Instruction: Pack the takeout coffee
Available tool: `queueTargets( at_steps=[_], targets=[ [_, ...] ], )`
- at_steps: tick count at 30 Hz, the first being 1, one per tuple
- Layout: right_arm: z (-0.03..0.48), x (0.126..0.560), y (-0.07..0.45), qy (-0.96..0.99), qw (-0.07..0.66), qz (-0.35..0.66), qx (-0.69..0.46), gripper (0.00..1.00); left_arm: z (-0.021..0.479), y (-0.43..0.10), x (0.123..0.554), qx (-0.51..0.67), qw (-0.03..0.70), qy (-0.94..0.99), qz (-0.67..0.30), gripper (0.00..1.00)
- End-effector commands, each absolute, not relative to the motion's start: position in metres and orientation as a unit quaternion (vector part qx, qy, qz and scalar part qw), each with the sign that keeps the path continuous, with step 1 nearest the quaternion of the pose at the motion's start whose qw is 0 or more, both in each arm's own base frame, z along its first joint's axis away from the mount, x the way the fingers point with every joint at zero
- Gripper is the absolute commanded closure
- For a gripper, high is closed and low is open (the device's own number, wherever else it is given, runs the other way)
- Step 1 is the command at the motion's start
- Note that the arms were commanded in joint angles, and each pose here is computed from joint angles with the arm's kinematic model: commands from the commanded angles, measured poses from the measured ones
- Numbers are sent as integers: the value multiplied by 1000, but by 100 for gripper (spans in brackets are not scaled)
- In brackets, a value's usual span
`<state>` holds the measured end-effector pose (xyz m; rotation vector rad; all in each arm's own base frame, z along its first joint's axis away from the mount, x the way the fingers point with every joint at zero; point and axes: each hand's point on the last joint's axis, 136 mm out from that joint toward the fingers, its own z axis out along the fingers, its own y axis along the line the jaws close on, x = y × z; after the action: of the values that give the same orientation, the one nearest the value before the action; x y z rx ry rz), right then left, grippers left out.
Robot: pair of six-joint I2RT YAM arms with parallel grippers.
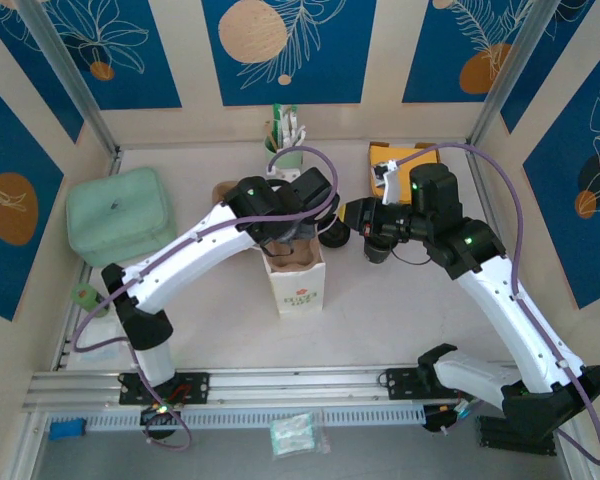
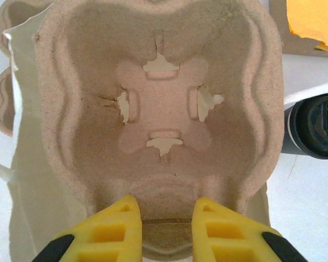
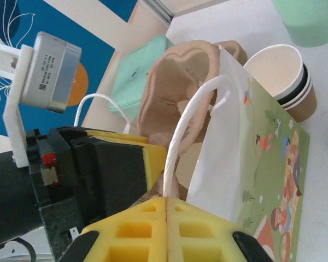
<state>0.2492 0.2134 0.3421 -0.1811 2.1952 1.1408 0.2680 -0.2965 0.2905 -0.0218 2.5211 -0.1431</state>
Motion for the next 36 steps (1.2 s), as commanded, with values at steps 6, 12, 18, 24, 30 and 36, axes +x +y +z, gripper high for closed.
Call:
queueTargets(
  at_steps=[6, 12, 18, 24, 30, 36],
  targets=[
    [346, 244, 214, 831, 325, 446, -74, 93, 276, -301, 266, -6, 290, 956, -41, 86],
    [345, 243, 213, 831, 324, 445, -75, 93, 286, -293, 271, -13, 306, 951, -37, 86],
    [343, 243, 213, 832, 323, 444, -74, 93, 293, -291, 276, -18, 318, 947, -44, 86],
    [342, 242, 213, 833, 323, 443, -74, 93, 295, -293, 281, -21, 322, 945, -46, 86],
    [340, 242, 212, 834, 322, 441, -73, 93, 304, -294, 283, -29, 336, 939, -63, 87],
    [337, 242, 212, 836, 319, 440, -72, 93, 317, -292, 284, -35, 352, 932, -75, 87]
  ],
)
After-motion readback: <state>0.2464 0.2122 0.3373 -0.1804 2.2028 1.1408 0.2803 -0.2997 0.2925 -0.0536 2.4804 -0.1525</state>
